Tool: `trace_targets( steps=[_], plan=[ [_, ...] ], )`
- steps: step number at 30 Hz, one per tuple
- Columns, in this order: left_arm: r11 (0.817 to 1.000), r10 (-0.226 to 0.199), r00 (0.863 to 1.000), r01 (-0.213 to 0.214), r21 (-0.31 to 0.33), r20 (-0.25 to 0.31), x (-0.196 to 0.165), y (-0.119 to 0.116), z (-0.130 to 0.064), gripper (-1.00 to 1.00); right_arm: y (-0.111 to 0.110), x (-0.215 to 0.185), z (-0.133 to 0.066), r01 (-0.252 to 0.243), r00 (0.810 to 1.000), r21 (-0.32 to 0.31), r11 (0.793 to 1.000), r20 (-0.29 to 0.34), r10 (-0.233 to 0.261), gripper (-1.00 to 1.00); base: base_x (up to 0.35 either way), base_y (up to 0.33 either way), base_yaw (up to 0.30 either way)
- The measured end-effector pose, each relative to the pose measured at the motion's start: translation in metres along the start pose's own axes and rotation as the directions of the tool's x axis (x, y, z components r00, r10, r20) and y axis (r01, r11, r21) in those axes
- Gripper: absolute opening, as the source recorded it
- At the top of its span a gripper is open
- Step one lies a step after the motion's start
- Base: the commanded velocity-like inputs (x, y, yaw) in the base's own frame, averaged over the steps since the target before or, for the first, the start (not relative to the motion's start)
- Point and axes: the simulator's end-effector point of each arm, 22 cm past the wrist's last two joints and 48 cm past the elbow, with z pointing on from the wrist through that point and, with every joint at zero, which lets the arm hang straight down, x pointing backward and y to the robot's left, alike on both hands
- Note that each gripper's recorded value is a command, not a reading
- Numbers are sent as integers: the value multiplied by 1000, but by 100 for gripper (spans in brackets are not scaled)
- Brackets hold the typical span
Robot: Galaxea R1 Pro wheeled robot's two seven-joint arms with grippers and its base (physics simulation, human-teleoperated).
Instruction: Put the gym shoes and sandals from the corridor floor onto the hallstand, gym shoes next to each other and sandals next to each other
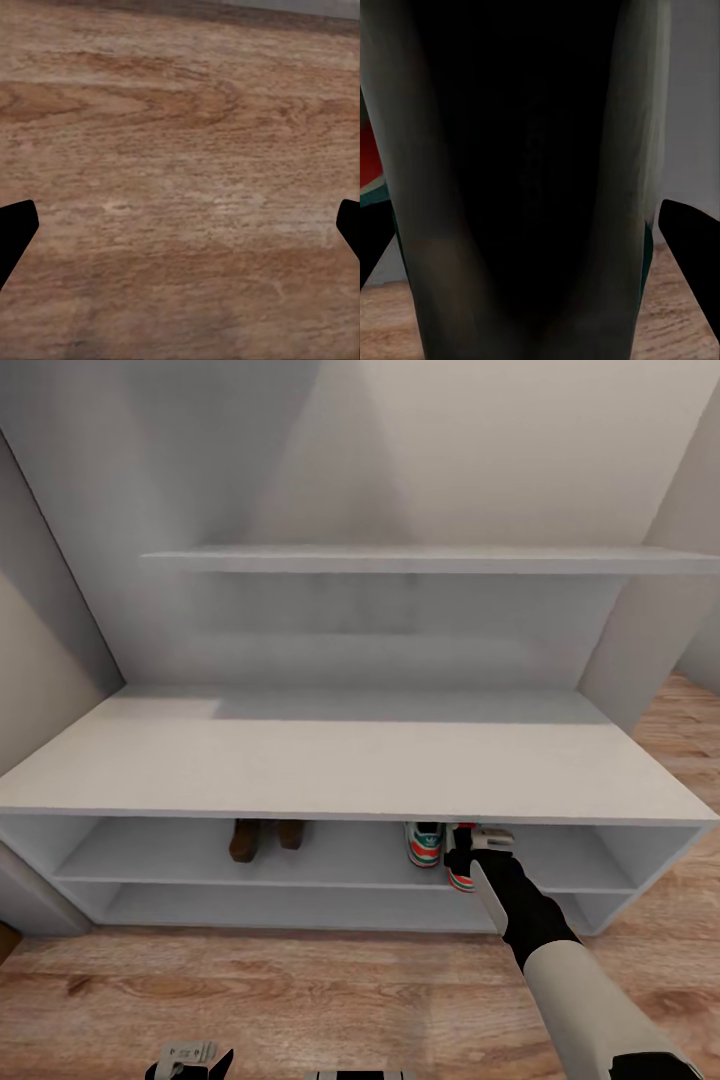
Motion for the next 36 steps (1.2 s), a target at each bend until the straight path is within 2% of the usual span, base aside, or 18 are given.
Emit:
trace_targets(
  steps=[36],
  plan=[
    [1000, 0, 1000, 0, 0, 0, 0, 0, 0, 100, 0, 1, 0, 1, 1000, 1, 1000, -1, -1, -100, 57, -2, 0]
  ],
)
